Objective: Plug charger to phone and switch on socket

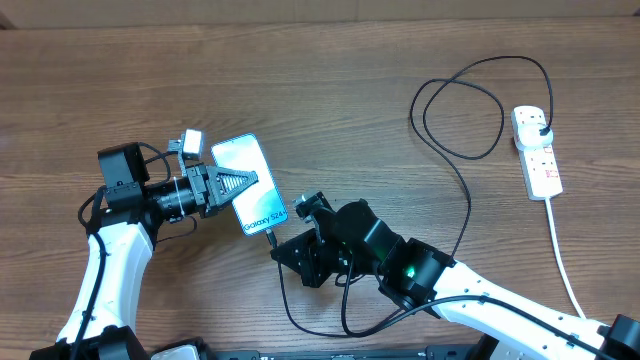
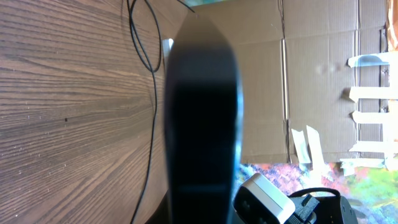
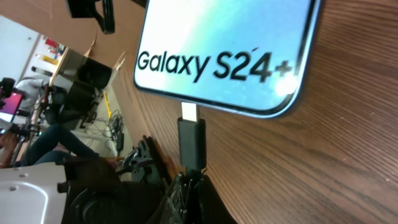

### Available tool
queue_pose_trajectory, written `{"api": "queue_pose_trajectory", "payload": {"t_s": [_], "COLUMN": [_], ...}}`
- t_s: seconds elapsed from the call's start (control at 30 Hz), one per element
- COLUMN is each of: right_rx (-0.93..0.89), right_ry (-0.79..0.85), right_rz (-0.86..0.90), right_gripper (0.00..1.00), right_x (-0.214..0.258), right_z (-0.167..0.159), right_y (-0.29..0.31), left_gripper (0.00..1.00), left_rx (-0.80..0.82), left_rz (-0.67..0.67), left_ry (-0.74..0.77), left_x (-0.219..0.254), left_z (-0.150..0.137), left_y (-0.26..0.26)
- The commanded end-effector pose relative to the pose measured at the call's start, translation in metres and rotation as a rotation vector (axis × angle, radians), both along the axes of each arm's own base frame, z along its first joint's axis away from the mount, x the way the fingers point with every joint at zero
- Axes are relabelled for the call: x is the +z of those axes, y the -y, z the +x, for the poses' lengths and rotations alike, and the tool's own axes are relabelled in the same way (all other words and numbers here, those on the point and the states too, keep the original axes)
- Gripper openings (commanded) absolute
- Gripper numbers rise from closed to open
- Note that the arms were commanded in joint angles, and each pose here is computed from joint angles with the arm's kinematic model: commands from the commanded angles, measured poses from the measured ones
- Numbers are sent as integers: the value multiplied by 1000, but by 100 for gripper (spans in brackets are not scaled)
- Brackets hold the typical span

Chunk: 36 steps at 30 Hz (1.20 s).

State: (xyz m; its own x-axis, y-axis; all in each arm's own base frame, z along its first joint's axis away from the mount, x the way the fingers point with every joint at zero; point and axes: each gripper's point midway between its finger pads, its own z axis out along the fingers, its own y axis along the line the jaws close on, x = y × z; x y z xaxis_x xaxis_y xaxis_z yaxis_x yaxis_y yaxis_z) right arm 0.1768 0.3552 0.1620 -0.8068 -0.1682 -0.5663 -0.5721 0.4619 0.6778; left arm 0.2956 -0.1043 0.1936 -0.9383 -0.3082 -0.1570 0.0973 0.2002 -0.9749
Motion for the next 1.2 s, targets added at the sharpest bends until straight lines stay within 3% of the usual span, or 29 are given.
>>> {"api": "queue_pose_trajectory", "payload": {"t_s": [0.0, 0.3, 0.63, 1.17], "right_rx": [-78, -182, -102, -165], "right_ry": [27, 6, -2, 56], "right_rz": [15, 17, 117, 150], "right_gripper": [4, 4, 4, 4], "right_x": [9, 10, 31, 35], "right_z": [15, 29, 18, 37], "right_y": [4, 9, -4, -9], "left_gripper": [4, 4, 4, 4], "left_rx": [-31, -35, -37, -100], "left_rz": [-11, -2, 1, -14], "left_ry": [64, 88, 99, 71], "left_x": [12, 12, 12, 11], "left_z": [-5, -5, -5, -15], "left_y": [4, 4, 4, 22]}}
